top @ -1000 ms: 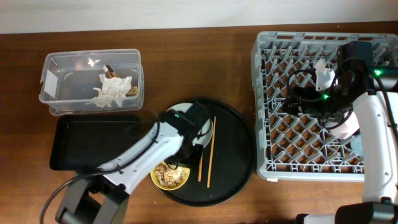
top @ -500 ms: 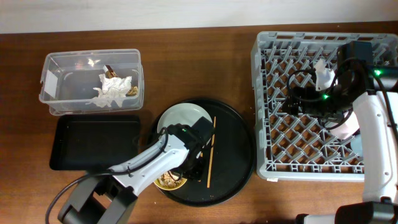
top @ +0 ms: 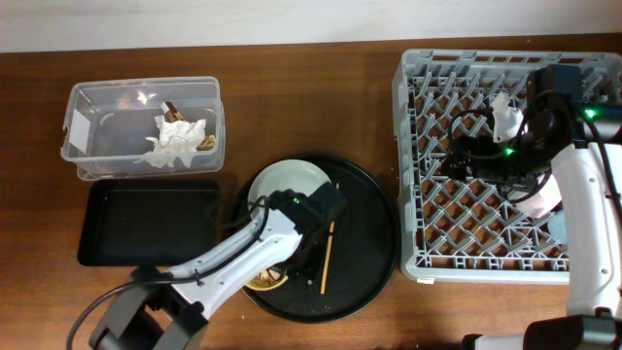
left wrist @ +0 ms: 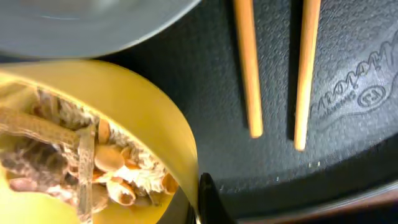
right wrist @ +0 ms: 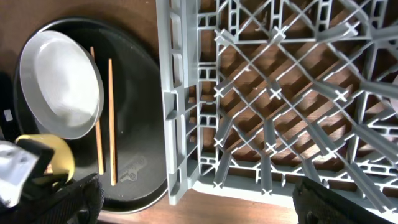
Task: Sort waste into correct bins and load items into the dishwasher rack
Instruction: 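Grasp the yellow bowl with the left gripper and lift it, then tip the yellow bowl over the black tray to empty the scraps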
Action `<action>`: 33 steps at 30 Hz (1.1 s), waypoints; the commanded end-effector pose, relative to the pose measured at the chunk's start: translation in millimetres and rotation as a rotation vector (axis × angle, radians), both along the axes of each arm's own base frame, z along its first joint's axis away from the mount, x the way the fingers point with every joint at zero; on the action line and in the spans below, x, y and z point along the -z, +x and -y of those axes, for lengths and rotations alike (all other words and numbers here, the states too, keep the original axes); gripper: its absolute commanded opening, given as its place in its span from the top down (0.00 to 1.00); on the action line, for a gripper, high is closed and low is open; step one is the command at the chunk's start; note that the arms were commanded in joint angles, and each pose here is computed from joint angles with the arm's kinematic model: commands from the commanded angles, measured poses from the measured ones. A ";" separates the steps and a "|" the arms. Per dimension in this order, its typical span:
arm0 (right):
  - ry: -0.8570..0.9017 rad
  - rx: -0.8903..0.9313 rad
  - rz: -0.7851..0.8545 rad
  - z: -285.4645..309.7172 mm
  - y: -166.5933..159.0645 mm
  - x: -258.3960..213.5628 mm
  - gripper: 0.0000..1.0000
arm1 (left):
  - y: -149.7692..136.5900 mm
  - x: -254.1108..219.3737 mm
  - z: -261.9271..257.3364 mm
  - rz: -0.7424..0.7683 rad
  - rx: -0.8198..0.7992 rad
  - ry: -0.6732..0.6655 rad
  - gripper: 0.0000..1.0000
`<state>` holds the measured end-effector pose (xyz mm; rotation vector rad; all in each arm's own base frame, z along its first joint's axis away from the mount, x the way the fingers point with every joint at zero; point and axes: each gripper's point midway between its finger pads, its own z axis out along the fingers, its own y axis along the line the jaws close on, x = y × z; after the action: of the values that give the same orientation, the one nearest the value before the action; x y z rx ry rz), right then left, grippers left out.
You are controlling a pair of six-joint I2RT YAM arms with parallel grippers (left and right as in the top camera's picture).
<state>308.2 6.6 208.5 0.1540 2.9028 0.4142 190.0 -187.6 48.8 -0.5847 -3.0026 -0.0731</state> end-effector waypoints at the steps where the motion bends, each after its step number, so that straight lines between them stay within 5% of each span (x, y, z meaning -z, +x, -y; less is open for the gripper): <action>1: 0.003 -0.018 0.001 -3.1 0.2 0.3 0.02 | 36.9 -50.7 2.9 0.149 -0.037 -0.017 0.99; 8: 0.003 -0.021 0.002 -3.1 0.3 0.3 0.02 | 106.2 -96.0 -78.0 0.238 -0.309 -0.095 0.99; 15: 0.005 -0.021 -0.015 -3.4 -2.3 6.2 0.02 | 144.6 -118.2 -131.9 0.220 -0.415 -0.594 1.00; 23: -0.020 -0.016 -0.019 0.9 -2.8 7.7 0.02 | 153.5 -116.7 -158.6 0.221 -0.432 -1.076 1.00; 33: -0.020 -0.016 -0.020 0.9 -3.0 7.7 0.02 | 144.5 -79.5 -211.6 0.177 -0.742 -1.316 1.00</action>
<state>305.7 5.0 203.3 0.1553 2.9202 0.4003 333.1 15.5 121.4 0.4733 -2.8745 1.7775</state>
